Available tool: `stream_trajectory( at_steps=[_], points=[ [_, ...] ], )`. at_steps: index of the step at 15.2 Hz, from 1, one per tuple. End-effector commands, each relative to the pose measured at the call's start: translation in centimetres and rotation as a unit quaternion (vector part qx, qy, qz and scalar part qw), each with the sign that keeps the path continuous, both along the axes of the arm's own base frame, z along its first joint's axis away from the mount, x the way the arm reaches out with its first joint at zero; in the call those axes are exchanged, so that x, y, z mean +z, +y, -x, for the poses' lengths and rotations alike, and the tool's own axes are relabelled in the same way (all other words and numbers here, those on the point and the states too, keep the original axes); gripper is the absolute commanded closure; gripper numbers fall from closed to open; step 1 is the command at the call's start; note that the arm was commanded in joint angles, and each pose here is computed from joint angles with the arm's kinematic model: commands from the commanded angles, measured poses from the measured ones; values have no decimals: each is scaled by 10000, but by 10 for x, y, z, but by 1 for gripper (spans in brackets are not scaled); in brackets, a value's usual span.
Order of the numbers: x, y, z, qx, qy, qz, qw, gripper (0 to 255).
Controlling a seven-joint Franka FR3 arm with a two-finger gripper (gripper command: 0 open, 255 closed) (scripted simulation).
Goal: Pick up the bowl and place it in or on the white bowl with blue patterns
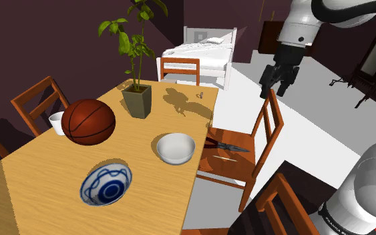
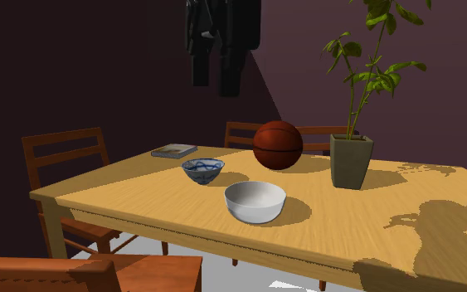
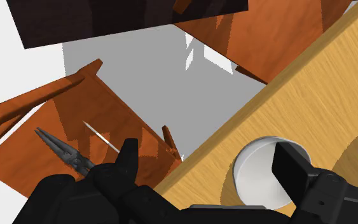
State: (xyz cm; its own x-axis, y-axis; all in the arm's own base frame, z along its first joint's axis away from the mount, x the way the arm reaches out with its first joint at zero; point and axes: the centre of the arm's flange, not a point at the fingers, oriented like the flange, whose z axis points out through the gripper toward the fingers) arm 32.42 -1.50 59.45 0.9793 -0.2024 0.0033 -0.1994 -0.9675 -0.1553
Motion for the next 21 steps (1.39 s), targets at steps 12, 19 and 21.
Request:
stream_trajectory(
  at_steps=[12,19,21],
  points=[
    [-101,36,-97,181,-51,-121,9997,0],
    [-164,61,-158,296,-84,-198,9993,0],
    [-182,69,-176,329,-94,-219,9992,0]
  ],
)
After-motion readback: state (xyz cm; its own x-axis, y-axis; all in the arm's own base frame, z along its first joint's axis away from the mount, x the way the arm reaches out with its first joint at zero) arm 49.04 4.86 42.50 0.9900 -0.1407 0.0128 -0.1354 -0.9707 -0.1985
